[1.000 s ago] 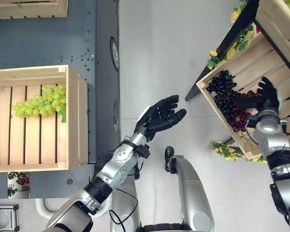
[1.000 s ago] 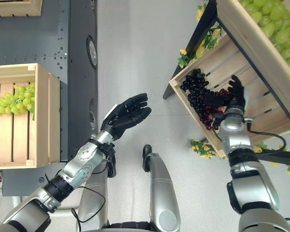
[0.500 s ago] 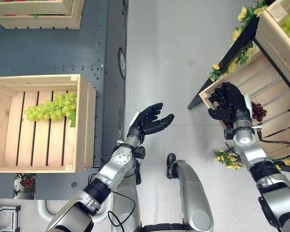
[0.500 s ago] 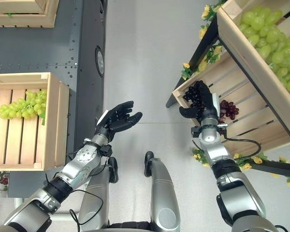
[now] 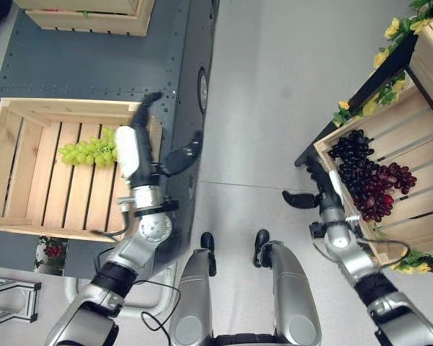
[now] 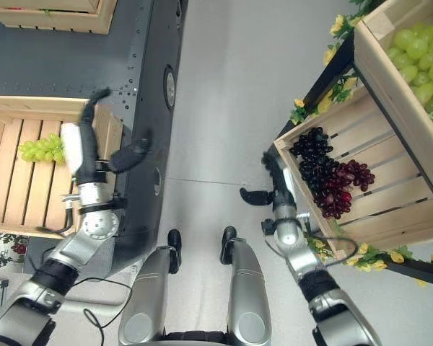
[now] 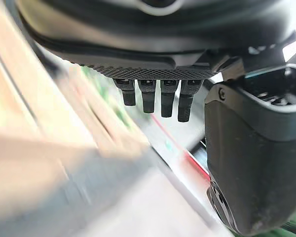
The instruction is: Pick up the fruits from the basket on one side to the basket on the other side
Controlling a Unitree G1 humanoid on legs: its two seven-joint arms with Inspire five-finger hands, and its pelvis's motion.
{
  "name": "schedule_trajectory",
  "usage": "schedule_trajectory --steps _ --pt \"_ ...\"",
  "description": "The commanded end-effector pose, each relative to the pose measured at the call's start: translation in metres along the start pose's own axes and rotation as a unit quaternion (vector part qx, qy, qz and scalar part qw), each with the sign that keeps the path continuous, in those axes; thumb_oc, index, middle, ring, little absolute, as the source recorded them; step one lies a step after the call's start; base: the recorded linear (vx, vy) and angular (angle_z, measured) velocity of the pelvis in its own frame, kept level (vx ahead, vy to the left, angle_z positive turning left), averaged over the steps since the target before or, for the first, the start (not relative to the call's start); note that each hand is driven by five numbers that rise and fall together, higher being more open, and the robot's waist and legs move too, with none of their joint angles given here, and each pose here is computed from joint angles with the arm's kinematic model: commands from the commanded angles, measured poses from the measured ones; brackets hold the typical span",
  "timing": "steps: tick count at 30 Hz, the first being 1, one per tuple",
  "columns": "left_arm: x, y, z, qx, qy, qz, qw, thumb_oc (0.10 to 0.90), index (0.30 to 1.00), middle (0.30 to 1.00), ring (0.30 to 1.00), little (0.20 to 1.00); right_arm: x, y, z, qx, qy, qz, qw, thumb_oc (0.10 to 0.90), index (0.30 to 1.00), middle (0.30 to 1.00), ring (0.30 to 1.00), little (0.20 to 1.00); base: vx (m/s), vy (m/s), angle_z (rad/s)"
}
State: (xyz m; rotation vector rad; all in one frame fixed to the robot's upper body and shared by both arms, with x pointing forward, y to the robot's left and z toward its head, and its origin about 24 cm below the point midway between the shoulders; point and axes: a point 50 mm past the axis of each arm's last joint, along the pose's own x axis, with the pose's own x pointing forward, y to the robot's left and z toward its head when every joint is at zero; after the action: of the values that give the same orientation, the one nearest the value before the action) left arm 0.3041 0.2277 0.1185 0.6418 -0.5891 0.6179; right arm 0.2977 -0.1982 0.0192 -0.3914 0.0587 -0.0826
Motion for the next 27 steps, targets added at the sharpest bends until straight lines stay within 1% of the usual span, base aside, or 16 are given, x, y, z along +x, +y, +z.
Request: schedule_trajectory --steps 1,4,6,8,10,11,12,14,15,17,20,23,27 --pt "0.041 0.039 0.021 0.004 -0.085 0.162 0.983 0.800 0.900 0.900 0.900 0.900 0.006 -0.004 0.040 0.017 -0.115 0.019 0.993 0.800 0.900 0.900 0.900 0.900 0.04 0.085 0.06" --pt "0.058 0.061 0.015 0.030 -0.083 0.222 0.971 0.800 0.900 0.900 0.900 0.900 0.003 -0.002 0.027 -0.005 -0.085 0.043 0.995 0.800 0.900 0.900 0.900 0.900 0.04 0.078 0.21" --pt "0.071 0.072 0.010 0.051 -0.070 0.228 0.970 0.800 0.900 0.900 0.900 0.900 0.003 -0.003 0.023 -0.012 -0.075 0.052 0.996 0.800 0.900 0.900 0.900 0.900 0.05 0.061 0.24" --pt "0.078 0.075 0.007 0.076 -0.060 0.218 0.971 0.800 0.900 0.900 0.900 0.900 0.003 -0.003 0.023 -0.012 -0.074 0.058 0.996 0.800 0.900 0.900 0.900 0.900 0.04 0.050 0.25" --pt "0.097 0.083 0.006 0.141 -0.056 0.197 0.969 0.800 0.900 0.900 0.900 0.900 0.007 -0.004 0.026 -0.024 -0.074 0.068 0.995 0.800 0.900 0.900 0.900 0.900 0.01 0.055 0.18" --pt "0.101 0.085 0.006 0.150 -0.052 0.192 0.969 0.800 0.900 0.900 0.900 0.900 0.008 -0.004 0.027 -0.027 -0.075 0.070 0.994 0.800 0.900 0.900 0.900 0.900 -0.02 0.075 0.17" --pt "0.113 0.089 0.005 0.172 -0.041 0.179 0.968 0.800 0.900 0.900 0.900 0.900 0.011 -0.004 0.030 -0.035 -0.076 0.077 0.994 0.800 0.900 0.900 0.900 0.900 -0.02 0.059 0.16" --pt "0.121 0.091 0.004 0.180 -0.028 0.160 0.970 0.800 0.900 0.900 0.900 0.900 0.014 -0.006 0.033 -0.041 -0.079 0.082 0.993 0.800 0.900 0.900 0.900 0.900 -0.02 0.058 0.14" --pt "0.123 0.091 0.003 0.181 -0.018 0.152 0.971 0.800 0.900 0.900 0.900 0.900 0.015 -0.006 0.034 -0.043 -0.080 0.084 0.992 0.800 0.900 0.900 0.900 0.900 -0.03 0.055 0.25" --pt "0.129 0.090 -0.001 0.213 -0.007 0.128 0.969 0.800 0.900 0.900 0.900 0.900 0.017 -0.008 0.037 -0.038 -0.086 0.090 0.991 0.800 0.900 0.900 0.900 0.900 -0.03 0.039 0.21" --pt "0.139 0.085 -0.003 0.276 0.005 0.081 0.958 0.800 0.900 0.900 0.900 0.900 0.022 -0.006 0.043 -0.034 -0.088 0.101 0.990 0.800 0.900 0.900 0.900 0.900 -0.03 0.039 0.02" --pt "0.143 0.083 -0.007 0.302 0.035 0.052 0.951 0.800 0.900 0.900 0.900 0.900 0.023 -0.007 0.044 -0.033 -0.089 0.107 0.990 0.800 0.900 0.900 0.900 0.900 -0.02 0.045 0.04" --pt "0.148 0.089 -0.023 0.359 0.094 0.005 0.929 0.800 0.900 0.900 0.900 0.900 0.024 -0.005 0.044 -0.031 -0.086 0.127 0.988 0.800 0.900 0.900 0.900 0.900 -0.03 0.059 0.04"
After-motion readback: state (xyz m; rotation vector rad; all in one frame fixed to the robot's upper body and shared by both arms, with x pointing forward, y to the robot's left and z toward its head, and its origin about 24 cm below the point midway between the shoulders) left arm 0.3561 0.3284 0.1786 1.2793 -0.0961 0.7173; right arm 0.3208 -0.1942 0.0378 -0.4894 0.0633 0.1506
